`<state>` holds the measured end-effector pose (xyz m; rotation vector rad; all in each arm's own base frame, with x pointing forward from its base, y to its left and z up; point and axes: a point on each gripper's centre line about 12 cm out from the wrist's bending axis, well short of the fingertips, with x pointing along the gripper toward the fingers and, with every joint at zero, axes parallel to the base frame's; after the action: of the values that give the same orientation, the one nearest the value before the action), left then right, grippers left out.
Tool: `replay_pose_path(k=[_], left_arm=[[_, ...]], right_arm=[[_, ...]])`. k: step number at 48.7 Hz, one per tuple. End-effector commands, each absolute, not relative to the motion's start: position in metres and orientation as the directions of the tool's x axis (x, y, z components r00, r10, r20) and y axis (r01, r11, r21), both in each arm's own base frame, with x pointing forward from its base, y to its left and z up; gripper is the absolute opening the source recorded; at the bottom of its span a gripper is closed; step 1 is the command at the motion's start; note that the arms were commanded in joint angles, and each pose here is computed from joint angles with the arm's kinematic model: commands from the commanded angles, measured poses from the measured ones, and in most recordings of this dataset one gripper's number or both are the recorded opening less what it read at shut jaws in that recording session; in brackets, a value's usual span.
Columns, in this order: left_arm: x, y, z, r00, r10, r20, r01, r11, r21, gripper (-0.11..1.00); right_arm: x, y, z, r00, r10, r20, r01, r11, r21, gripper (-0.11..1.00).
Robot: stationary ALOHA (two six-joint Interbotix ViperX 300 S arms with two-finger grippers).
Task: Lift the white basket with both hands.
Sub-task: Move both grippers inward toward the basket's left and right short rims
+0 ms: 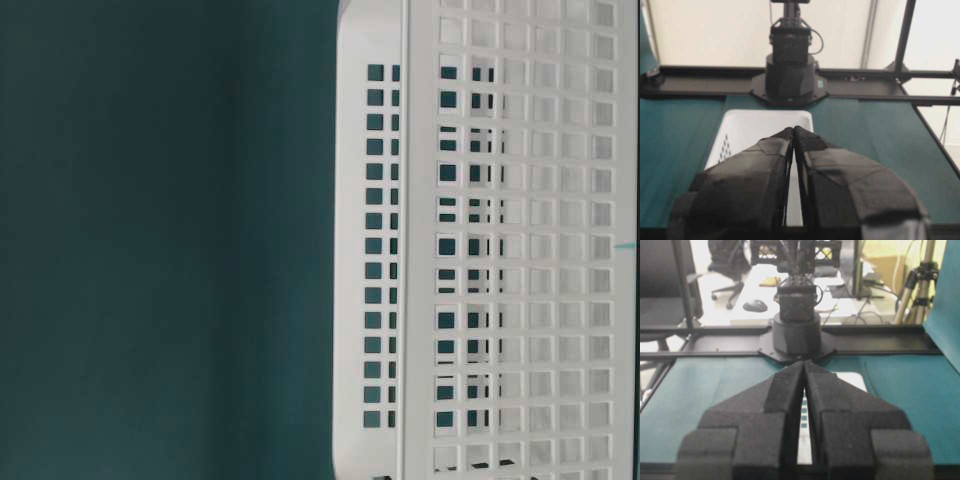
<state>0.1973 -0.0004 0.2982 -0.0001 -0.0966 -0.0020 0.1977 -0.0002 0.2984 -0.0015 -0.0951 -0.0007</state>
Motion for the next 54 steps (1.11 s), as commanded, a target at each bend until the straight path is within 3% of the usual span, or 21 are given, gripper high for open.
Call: replay_pose_path(k=[1, 9, 17, 23, 31, 44, 54], left_arm=[[0.201, -0.006, 0.312, 0.993, -0.032, 0.113, 0.038, 0.998, -0.044, 0.14], [0.204, -0.007, 0.32, 0.995, -0.035, 0.089, 0.05, 0.984, -0.17, -0.02], [0.207, -0.007, 0.334, 0.998, -0.036, 0.058, 0.051, 0.959, -0.28, -0.03], [0.211, -0.007, 0.348, 0.999, -0.034, 0.02, 0.039, 0.927, -0.374, -0.03], [0.222, -0.007, 0.361, 0.994, -0.031, -0.104, -0.032, 0.829, -0.559, -0.03], [0.246, -0.008, 0.345, 0.956, -0.028, -0.292, -0.229, 0.549, -0.804, -0.03], [0.254, -0.004, 0.326, 0.891, -0.009, -0.454, -0.411, 0.407, -0.816, -0.03]], right_arm=[[0.198, 0.001, 0.307, 0.993, 0.003, 0.119, -0.006, 1.0, 0.021, 0.09], [0.204, -0.002, 0.33, 0.993, -0.016, 0.114, -0.005, 0.983, 0.185, 0.0], [0.218, 0.0, 0.343, 1.0, -0.003, -0.014, 0.008, 0.93, 0.367, 0.0], [0.232, -0.003, 0.343, 0.989, 0.001, -0.145, 0.083, 0.815, 0.573, 0.0], [0.248, -0.009, 0.322, 0.951, -0.007, -0.309, 0.237, 0.658, 0.715, 0.0], [0.262, -0.02, 0.302, 0.87, -0.014, -0.492, 0.442, 0.463, 0.768, 0.0], [0.266, -0.021, 0.285, 0.676, 0.048, -0.735, 0.675, 0.361, 0.644, 0.0]])
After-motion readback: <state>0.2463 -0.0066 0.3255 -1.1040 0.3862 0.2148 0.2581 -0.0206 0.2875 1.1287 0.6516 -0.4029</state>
